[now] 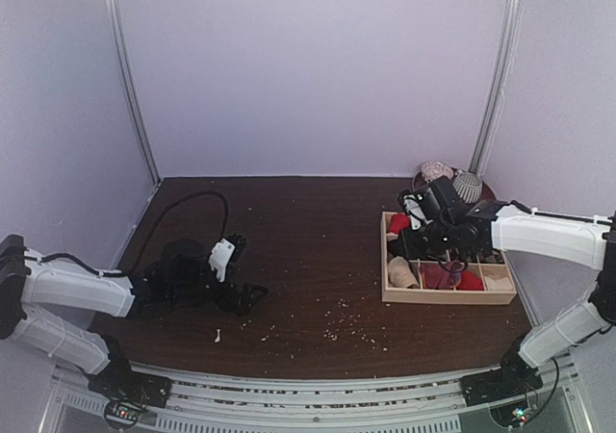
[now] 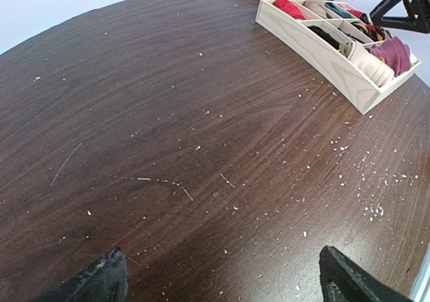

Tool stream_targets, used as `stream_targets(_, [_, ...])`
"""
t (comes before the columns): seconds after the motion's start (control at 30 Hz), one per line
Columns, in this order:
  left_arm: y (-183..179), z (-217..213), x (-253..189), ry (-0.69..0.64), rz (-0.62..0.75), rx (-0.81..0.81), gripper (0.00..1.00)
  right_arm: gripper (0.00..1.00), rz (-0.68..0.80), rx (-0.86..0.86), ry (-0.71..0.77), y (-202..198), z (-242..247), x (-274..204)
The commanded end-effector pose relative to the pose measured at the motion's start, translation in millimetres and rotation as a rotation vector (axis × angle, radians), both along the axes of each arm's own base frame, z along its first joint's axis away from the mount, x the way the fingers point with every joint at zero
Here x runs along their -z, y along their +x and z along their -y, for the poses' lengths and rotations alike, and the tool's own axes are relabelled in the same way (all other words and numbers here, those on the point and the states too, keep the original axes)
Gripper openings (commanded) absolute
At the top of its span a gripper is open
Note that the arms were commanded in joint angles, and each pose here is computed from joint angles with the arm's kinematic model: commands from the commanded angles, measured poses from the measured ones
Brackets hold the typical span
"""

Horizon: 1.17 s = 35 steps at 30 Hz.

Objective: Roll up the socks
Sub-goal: Reset both arms

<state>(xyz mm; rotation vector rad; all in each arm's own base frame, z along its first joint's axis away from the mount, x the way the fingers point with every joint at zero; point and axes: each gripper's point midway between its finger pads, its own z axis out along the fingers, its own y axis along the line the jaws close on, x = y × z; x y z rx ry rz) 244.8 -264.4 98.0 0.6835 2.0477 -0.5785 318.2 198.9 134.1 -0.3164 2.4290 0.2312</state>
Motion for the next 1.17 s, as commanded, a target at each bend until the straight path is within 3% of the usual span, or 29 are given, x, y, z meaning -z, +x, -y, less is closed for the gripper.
stream_targets(0.0, [9,-1,-24,-0.031,0.052,-0.033,0.98,0.24,-0.048,-0.013,0.020,1,1,26])
stream_targets(0.37, [11,-11,-32,-0.043,0.045,-0.097,0.98,0.19,-0.196,-0.017,-0.009,-16,4,102])
stream_targets(0.5, [15,-16,-39,-0.048,0.048,-0.137,0.98,0.19,-0.162,-0.014,0.001,-11,4,90])
stream_targets(0.6, [18,-21,-47,-0.075,0.050,-0.185,0.98,0.21,-0.074,-0.021,0.038,-2,0,54])
stream_targets(0.77, [26,-35,-56,-0.111,0.060,-0.293,0.98,0.43,0.099,-0.010,0.091,9,3,-16])
stream_targets(0.9, [28,-41,-60,-0.110,0.074,-0.327,0.98,0.70,0.177,0.000,0.096,9,10,-47])
stream_targets(0.97, [29,-43,-62,-0.108,0.081,-0.336,0.98,0.97,0.193,0.011,0.082,8,15,-52])
stream_targets(1.13, [32,-44,-62,-0.077,0.078,-0.344,0.98,1.00,0.218,0.019,0.080,7,19,-56])
